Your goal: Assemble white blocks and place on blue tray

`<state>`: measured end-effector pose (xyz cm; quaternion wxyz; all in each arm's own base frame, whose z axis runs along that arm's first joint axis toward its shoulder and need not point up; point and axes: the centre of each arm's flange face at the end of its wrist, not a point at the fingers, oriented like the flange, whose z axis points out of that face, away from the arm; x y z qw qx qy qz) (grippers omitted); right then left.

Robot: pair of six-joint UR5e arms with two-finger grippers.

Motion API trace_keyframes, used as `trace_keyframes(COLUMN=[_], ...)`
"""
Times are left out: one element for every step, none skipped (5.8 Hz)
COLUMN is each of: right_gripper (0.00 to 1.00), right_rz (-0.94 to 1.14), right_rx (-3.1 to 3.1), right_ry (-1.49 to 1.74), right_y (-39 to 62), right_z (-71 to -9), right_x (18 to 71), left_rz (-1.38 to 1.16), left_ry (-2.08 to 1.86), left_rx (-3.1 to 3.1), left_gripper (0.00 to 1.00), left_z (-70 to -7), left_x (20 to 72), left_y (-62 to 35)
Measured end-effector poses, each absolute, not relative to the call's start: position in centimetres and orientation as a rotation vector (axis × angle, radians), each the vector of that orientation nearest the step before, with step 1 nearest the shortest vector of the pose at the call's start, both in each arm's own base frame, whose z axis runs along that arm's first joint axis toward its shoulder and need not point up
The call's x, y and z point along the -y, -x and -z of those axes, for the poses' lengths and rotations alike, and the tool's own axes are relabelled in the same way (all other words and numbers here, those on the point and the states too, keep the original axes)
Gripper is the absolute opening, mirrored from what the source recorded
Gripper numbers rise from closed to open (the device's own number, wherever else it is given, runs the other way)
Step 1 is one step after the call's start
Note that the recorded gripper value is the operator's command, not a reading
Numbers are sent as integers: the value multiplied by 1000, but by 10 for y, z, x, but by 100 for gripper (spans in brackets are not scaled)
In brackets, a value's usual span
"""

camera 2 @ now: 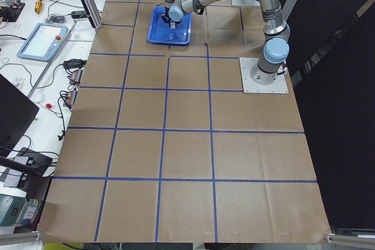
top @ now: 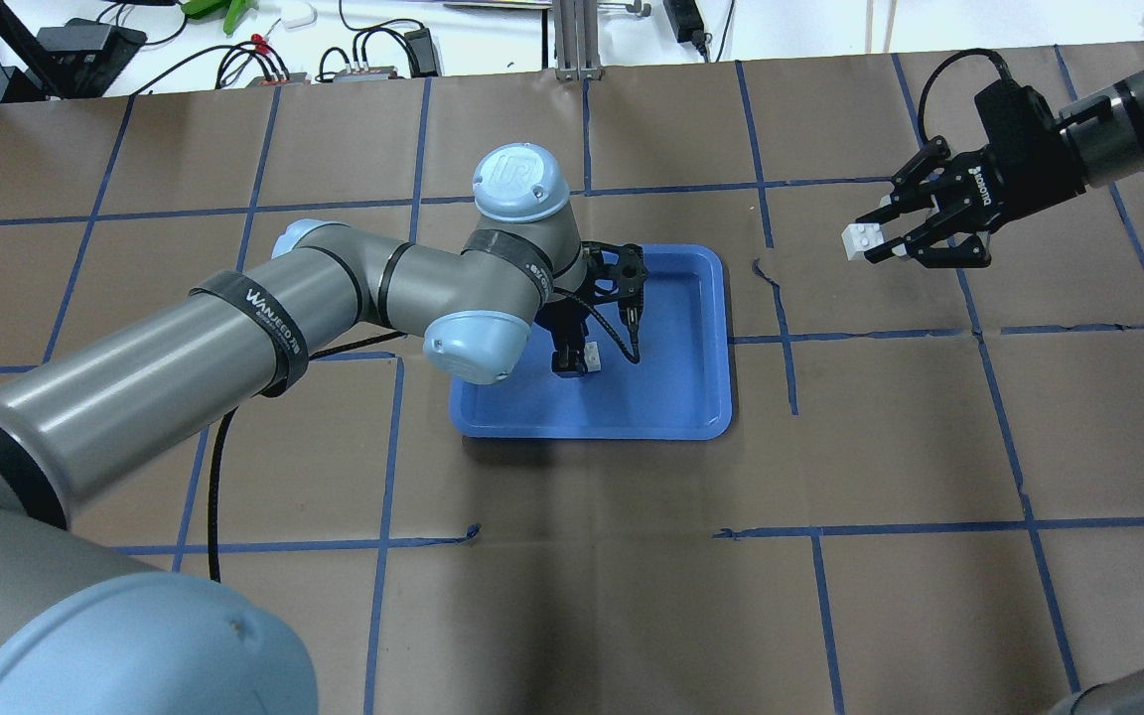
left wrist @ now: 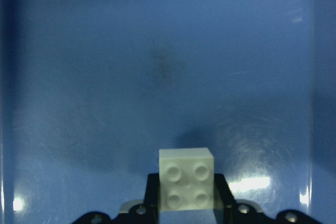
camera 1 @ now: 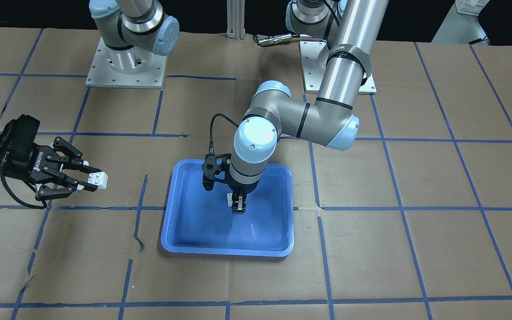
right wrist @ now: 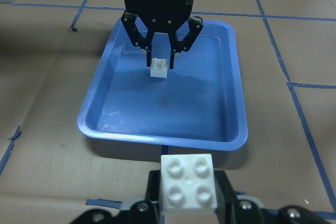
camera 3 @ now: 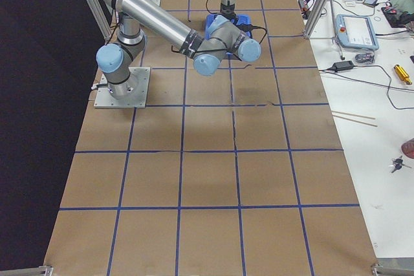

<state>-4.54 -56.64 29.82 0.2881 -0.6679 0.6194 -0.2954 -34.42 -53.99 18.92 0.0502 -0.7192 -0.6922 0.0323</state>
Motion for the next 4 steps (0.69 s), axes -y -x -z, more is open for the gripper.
trace_keyframes(right_gripper=[10,10,10,10], right_rz=[783,779,778,776], right_rx=[-1642,-1630,-1627,-1625], right_ry=[1772,1758,1751,1750], right_y=[42,38,32,23], right_z=[-287,-274,-260,-248], right_x=[560,552,545,539], left_rz=[-103,-103,-96,-83], left_ry=[2187,2172,2133,2086], left_rx=[2118,2138,2176,2215], left_gripper=[98,98,98,98], left_z=[-200,-222,-257,-295], left_x=[542,545,546,542], left_y=[342,332,309,282])
